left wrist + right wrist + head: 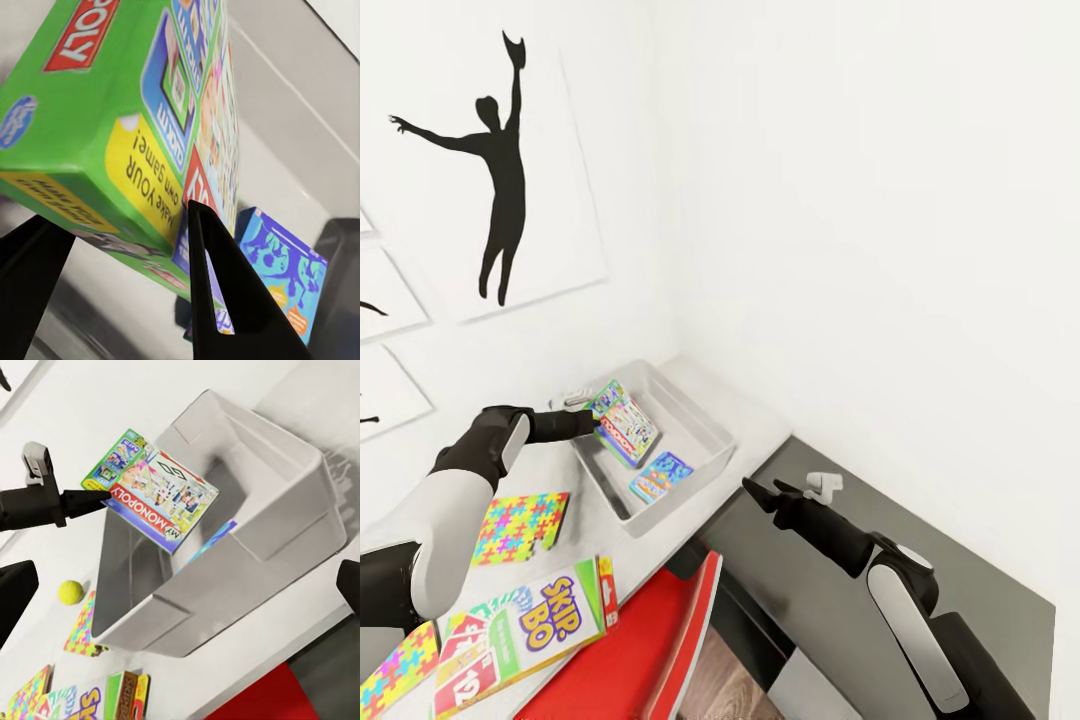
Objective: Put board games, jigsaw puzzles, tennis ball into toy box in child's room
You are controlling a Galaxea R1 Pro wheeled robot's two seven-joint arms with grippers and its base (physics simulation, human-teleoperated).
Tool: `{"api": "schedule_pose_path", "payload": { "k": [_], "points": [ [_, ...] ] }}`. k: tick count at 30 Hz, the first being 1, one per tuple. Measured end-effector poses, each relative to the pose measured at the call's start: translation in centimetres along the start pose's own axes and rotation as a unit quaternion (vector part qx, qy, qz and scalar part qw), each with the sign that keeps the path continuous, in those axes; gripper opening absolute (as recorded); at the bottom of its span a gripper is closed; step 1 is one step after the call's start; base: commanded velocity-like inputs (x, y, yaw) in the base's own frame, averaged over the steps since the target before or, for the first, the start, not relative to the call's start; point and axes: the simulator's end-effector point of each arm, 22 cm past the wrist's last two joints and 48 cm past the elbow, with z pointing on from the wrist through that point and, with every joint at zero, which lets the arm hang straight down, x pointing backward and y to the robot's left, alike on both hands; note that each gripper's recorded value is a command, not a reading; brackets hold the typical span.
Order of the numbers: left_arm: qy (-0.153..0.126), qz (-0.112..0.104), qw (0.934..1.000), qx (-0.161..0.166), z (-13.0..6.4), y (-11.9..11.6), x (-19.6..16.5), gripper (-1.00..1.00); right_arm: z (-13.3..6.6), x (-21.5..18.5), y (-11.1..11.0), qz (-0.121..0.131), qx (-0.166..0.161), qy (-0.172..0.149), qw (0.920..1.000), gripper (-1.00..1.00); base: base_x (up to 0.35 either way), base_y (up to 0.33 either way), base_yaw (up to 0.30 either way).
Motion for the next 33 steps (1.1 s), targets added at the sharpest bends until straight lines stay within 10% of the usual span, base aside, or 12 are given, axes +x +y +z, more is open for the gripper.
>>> {"api": "schedule_pose_path", "payload": {
  "k": [33],
  "points": [
    [-0.010, 0.008, 0.9999, -0.005, 1.0, 0.8, -0.6, -1.00, 0.4, 1.6, -1.8, 0.012, 0.011, 0.014, 0.9998, 1.00, 0.000, 0.000, 0.000]
  ]
}}
